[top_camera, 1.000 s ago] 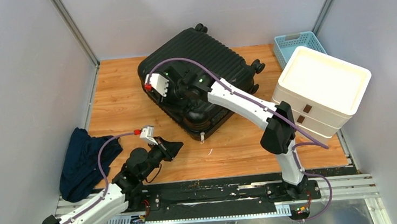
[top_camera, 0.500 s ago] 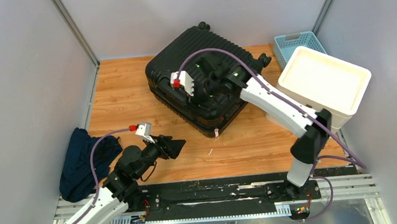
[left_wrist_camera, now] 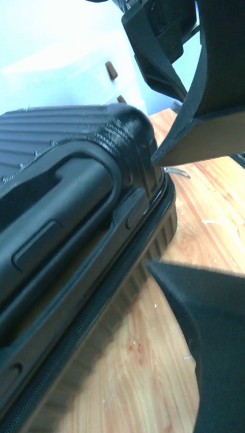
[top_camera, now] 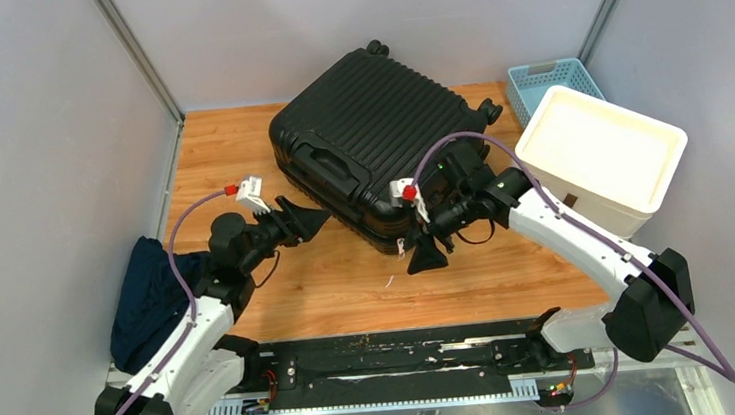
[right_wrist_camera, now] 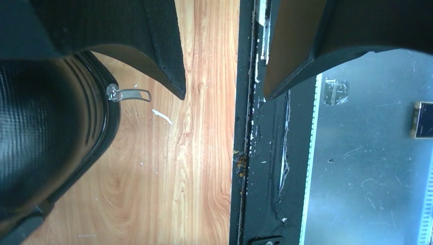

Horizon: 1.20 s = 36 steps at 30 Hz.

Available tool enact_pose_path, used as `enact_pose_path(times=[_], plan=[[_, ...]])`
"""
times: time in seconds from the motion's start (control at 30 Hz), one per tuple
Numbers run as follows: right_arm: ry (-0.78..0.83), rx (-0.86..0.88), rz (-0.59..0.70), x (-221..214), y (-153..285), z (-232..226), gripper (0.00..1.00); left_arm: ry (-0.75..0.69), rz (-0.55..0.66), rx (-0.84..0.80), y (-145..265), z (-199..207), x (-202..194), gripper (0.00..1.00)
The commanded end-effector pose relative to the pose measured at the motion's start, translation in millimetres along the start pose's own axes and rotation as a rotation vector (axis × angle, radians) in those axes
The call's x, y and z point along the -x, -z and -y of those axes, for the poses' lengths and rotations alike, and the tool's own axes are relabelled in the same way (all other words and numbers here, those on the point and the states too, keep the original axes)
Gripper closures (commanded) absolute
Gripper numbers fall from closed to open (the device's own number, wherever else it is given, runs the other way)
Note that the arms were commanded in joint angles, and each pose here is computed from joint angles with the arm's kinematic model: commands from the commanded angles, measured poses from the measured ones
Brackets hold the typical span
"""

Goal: Open, take out, and arrange the luggage
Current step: Unzip the luggage at the center of the board.

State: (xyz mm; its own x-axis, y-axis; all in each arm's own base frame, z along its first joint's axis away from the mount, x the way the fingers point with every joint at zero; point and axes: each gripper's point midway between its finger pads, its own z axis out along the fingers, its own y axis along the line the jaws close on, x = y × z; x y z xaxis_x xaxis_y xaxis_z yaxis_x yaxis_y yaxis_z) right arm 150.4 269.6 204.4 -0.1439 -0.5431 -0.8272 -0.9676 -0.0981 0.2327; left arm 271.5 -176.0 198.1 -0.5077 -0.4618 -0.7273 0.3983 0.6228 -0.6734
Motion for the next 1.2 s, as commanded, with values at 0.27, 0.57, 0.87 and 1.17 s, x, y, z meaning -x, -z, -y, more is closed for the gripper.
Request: enact_pose_path(times=[0.27, 0.57, 0.87, 1.17], plan=[[0.014, 0.089, 0.173, -22.5, -22.4, 4.9, 0.39, 0.327, 0.284, 0.088, -6.7, -29.9, 30.0, 0.46], [-0.116, -0.047, 0.169, -36.8, -30.1, 29.3, 0.39, 0.37, 0.313, 0.082, -23.7, -35.4, 39.6, 0.46], [-0.232, -0.071, 0.189, -44.8, -24.3, 29.4, 0.39, 0.441, 0.301, 0.093, -36.2, -49.5, 29.3, 0.53], [-0.286, -0.162, 0.18, -56.0, -20.1, 43.3, 0.39, 0.482, 0.288, 0.054, -55.4, -51.6, 29.5, 0.52]])
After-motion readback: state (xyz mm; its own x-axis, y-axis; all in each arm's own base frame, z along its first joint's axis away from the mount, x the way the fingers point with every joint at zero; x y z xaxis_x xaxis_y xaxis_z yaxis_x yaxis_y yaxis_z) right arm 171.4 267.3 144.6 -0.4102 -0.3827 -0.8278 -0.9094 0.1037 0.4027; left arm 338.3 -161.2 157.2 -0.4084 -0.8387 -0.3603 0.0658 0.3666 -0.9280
